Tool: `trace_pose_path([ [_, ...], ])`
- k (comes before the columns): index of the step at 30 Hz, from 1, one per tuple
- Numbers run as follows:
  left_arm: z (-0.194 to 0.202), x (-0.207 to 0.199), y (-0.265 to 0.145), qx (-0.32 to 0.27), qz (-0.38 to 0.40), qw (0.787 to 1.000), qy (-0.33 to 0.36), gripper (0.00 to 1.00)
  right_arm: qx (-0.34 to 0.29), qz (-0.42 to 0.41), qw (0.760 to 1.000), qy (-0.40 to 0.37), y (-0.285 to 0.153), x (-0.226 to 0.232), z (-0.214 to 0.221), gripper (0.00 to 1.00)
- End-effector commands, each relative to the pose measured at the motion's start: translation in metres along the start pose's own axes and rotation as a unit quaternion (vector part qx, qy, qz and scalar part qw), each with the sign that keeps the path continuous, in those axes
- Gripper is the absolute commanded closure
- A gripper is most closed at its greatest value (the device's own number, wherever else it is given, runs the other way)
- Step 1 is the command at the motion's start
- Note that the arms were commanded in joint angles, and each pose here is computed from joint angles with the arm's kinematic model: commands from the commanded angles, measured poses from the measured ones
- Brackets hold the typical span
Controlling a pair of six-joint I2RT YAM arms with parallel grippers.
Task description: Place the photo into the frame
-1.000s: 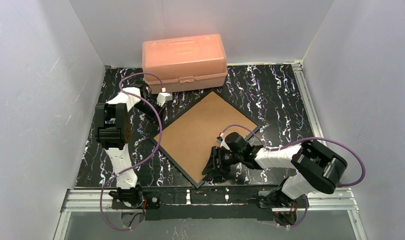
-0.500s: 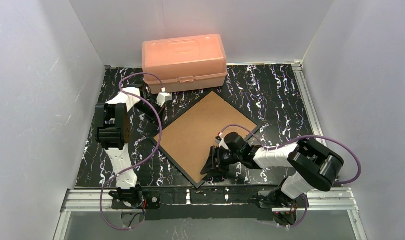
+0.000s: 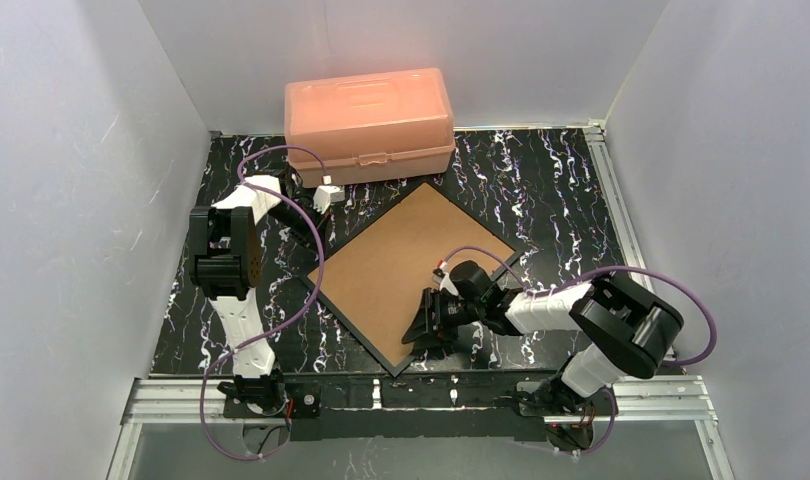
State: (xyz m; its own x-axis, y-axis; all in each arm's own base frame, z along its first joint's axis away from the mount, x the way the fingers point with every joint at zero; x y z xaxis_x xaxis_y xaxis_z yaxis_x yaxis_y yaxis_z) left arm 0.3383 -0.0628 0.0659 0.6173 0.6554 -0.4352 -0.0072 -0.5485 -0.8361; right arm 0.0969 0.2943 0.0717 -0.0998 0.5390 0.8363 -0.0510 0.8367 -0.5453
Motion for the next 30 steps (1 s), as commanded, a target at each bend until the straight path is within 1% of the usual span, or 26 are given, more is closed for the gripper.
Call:
trace_pose_path([
  [1,0.023,0.001,0.008,0.046,-0.004,0.999,-0.004,1.00,-0.008,0.029,1.000,-0.001,0.006,-0.013,-0.007,0.46],
  [14,0.024,0.002,0.008,0.047,-0.004,0.999,-0.002,1.00,-0.001,0.030,1.000,-0.002,0.010,-0.015,-0.008,0.47],
  [18,0.024,0.002,0.009,0.047,-0.002,0.999,-0.005,1.00,-0.007,0.047,0.998,-0.030,0.009,-0.013,-0.014,0.48],
  [20,0.024,0.002,0.008,0.048,-0.005,0.999,-0.004,1.00,-0.019,0.066,0.996,-0.055,0.003,-0.009,-0.021,0.48],
  [23,0.025,0.004,0.007,0.051,-0.011,0.999,-0.002,1.00,-0.046,0.068,0.993,-0.086,-0.013,0.007,-0.033,0.48],
  [27,0.024,0.005,0.004,0.049,-0.014,0.999,-0.001,1.00,-0.062,0.062,0.993,-0.084,-0.032,0.012,-0.031,0.47],
  [30,0.022,0.005,0.003,0.047,-0.016,0.999,0.001,1.00,-0.054,0.046,0.995,-0.071,-0.034,0.010,-0.021,0.47],
])
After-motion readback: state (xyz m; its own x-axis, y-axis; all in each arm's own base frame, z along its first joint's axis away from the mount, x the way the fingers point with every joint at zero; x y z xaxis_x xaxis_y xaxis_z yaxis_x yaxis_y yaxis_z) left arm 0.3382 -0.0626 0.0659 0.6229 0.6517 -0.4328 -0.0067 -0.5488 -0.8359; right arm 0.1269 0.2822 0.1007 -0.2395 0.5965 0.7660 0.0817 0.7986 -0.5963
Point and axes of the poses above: each gripper's point midway between its finger pads, its own y axis out along the fingers, its own x axis along the line the jaws close on, z = x × y, the point moved 4 cm from there along -y, back along the fingers, and after that the axes turned 6 degrees about -y, right-handed, at the moved point
